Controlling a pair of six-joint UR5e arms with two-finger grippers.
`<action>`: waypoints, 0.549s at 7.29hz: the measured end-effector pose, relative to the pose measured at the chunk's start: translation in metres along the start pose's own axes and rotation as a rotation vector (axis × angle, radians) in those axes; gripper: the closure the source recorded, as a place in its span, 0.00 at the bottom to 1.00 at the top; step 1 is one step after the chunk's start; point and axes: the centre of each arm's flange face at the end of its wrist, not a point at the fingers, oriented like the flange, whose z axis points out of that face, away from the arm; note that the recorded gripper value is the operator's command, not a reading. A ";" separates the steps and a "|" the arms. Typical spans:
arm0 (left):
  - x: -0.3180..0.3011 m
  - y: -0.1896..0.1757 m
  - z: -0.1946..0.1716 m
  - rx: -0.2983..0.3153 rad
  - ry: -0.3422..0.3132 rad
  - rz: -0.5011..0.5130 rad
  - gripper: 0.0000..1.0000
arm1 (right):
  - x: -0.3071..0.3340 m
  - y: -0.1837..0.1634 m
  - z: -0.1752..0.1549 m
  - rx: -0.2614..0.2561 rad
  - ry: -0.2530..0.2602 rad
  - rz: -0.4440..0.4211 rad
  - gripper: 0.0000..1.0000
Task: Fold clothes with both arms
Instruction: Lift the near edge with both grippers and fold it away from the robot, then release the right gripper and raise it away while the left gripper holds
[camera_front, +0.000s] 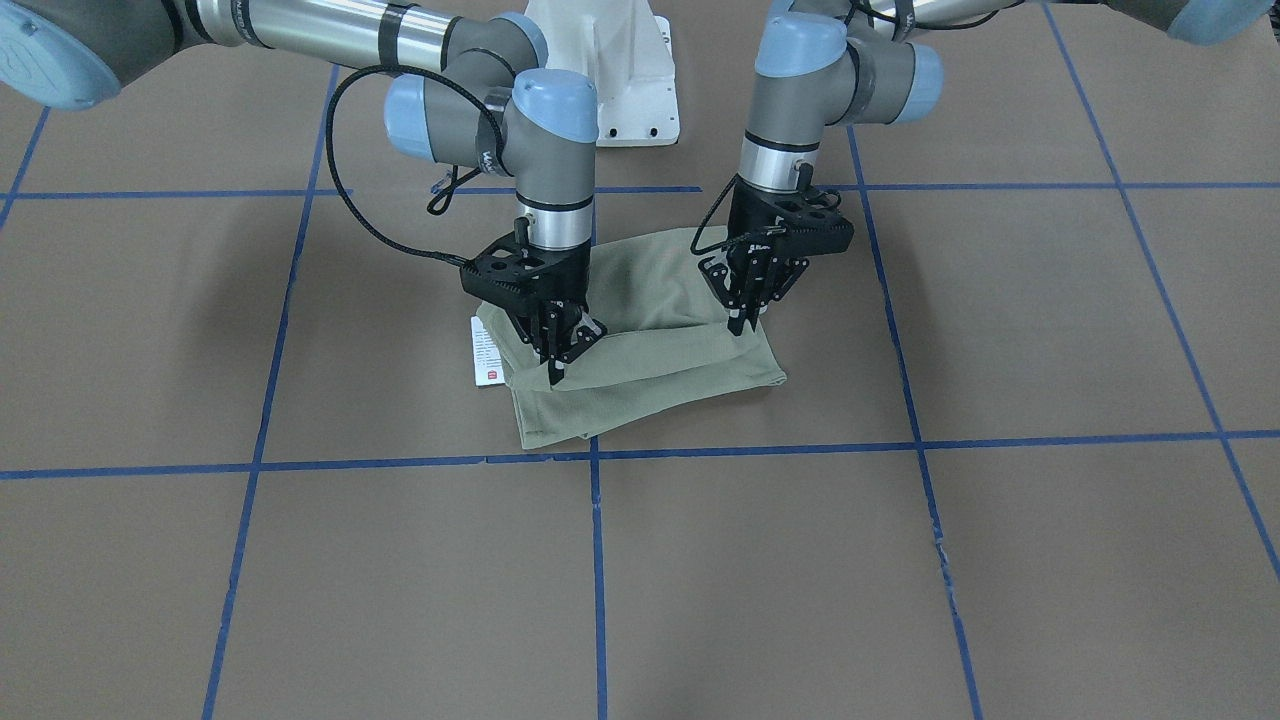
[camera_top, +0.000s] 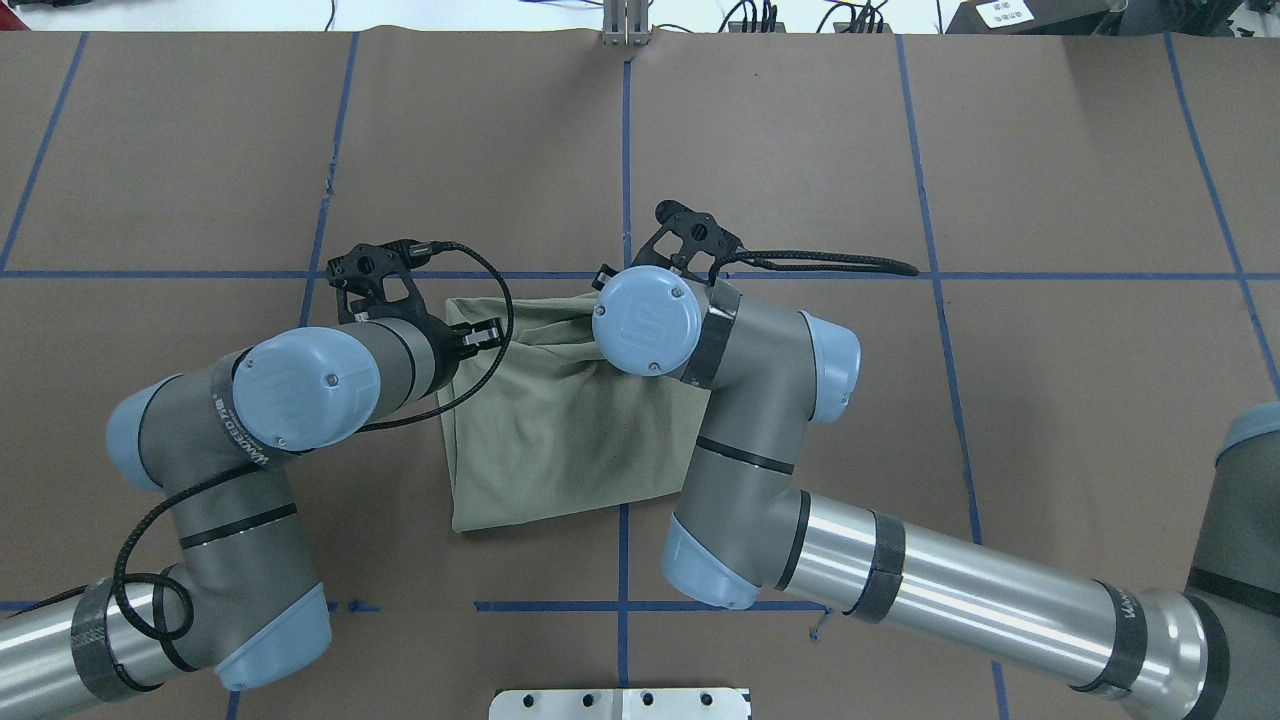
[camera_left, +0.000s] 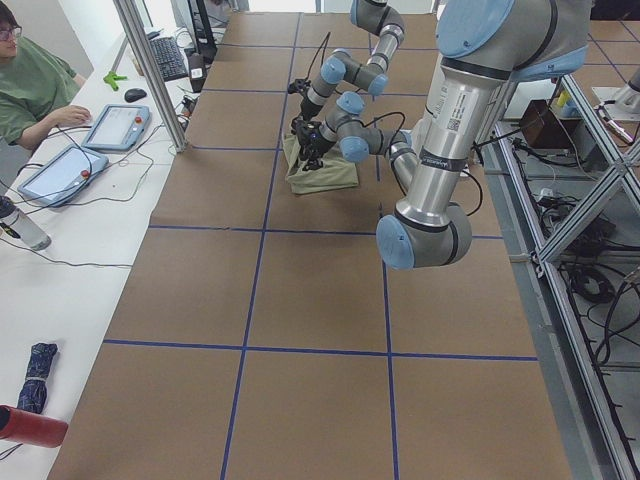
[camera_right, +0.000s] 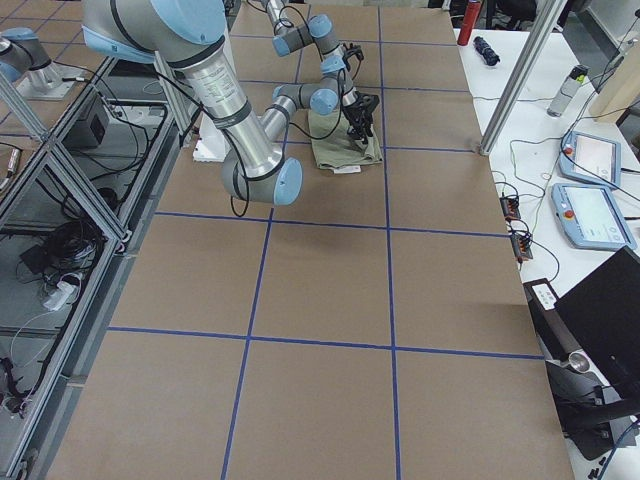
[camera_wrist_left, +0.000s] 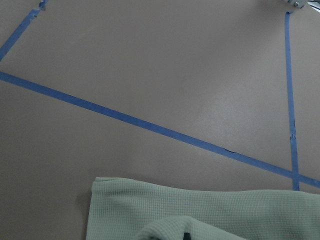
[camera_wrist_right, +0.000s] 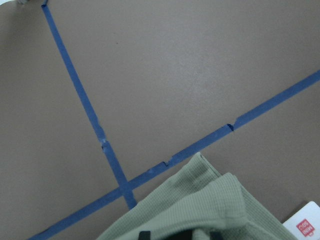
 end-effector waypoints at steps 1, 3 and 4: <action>-0.004 -0.012 -0.006 -0.034 0.026 0.053 0.00 | -0.003 -0.007 -0.020 -0.032 -0.006 -0.026 0.00; -0.008 -0.027 -0.011 -0.049 0.051 0.106 0.00 | 0.003 0.018 -0.038 -0.064 0.009 -0.083 0.00; -0.009 -0.030 -0.012 -0.048 0.054 0.112 0.00 | 0.010 0.041 -0.030 -0.059 0.029 -0.123 0.00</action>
